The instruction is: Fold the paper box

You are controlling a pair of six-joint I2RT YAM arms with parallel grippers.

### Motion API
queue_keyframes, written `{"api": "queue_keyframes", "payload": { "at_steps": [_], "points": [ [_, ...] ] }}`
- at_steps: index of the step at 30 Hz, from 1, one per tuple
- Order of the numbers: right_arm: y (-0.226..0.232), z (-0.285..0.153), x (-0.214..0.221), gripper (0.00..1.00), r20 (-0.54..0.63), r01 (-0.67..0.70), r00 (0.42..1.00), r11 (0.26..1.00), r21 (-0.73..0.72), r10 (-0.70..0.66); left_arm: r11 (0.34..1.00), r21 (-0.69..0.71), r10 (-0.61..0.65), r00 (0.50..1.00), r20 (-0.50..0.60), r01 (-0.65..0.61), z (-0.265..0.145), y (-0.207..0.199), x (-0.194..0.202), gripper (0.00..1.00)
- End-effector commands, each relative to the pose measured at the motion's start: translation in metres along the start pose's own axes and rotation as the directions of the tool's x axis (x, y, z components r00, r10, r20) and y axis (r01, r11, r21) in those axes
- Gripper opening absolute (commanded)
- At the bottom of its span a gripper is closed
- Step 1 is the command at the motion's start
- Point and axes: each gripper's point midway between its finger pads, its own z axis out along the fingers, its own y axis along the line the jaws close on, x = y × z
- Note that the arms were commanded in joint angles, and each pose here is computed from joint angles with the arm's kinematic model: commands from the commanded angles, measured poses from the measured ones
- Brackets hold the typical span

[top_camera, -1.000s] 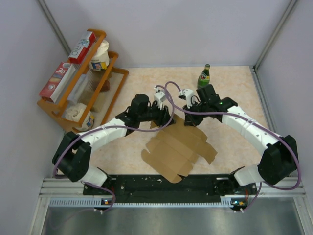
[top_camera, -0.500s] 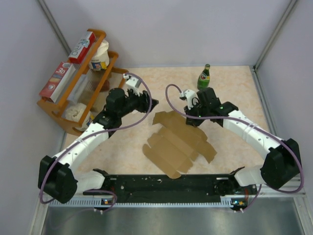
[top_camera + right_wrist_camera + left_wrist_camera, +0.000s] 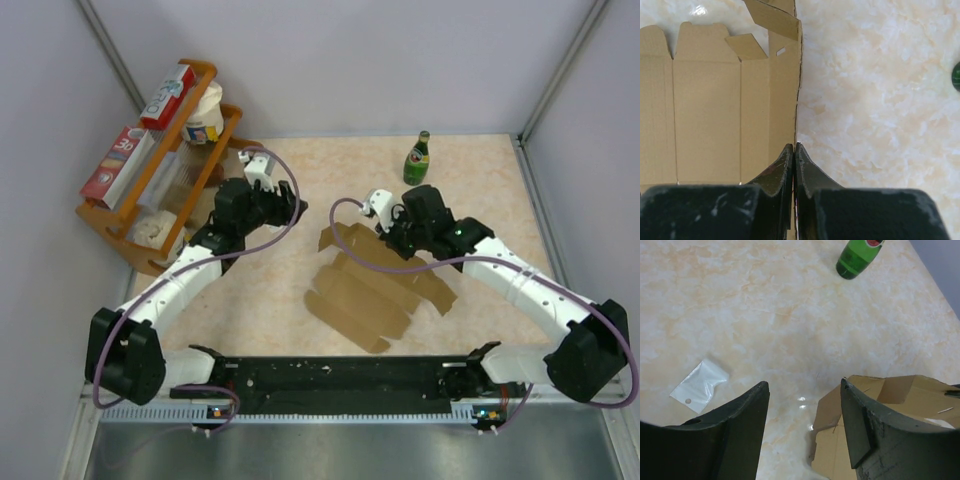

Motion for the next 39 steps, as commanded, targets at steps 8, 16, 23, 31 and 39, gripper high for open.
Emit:
{"api": "queue_keyframes", "payload": {
  "at_steps": [8, 16, 23, 31, 39],
  "points": [
    [0.012, -0.007, -0.02, 0.0, 0.002, 0.241, 0.97, 0.97, 0.017, -0.241, 0.993, 0.112, -0.011, 0.992, -0.124, 0.025, 0.042, -0.001, 0.037, 0.62],
    [0.019, -0.007, -0.023, 0.0, 0.013, 0.285, 0.958, 0.959, 0.005, -0.285, 0.96, 0.252, -0.061, 0.968, -0.242, 0.123, 0.057, -0.023, 0.07, 0.57],
    [0.024, -0.004, -0.022, 0.0, 0.007, 0.302, 0.953, 0.953, -0.013, -0.302, 0.953, 0.274, -0.043, 0.954, -0.297, 0.128, 0.06, -0.037, 0.099, 0.56],
    [0.027, 0.004, -0.02, 0.0, -0.013, 0.287, 0.958, 0.957, -0.027, -0.288, 0.951, 0.291, 0.008, 0.931, -0.365, 0.106, 0.055, -0.053, 0.131, 0.56],
    [0.027, 0.009, -0.016, 0.0, -0.041, 0.274, 0.961, 0.962, -0.017, -0.275, 0.956, 0.266, -0.009, 0.915, -0.403, 0.126, 0.042, -0.05, 0.158, 0.54]
  ]
}}
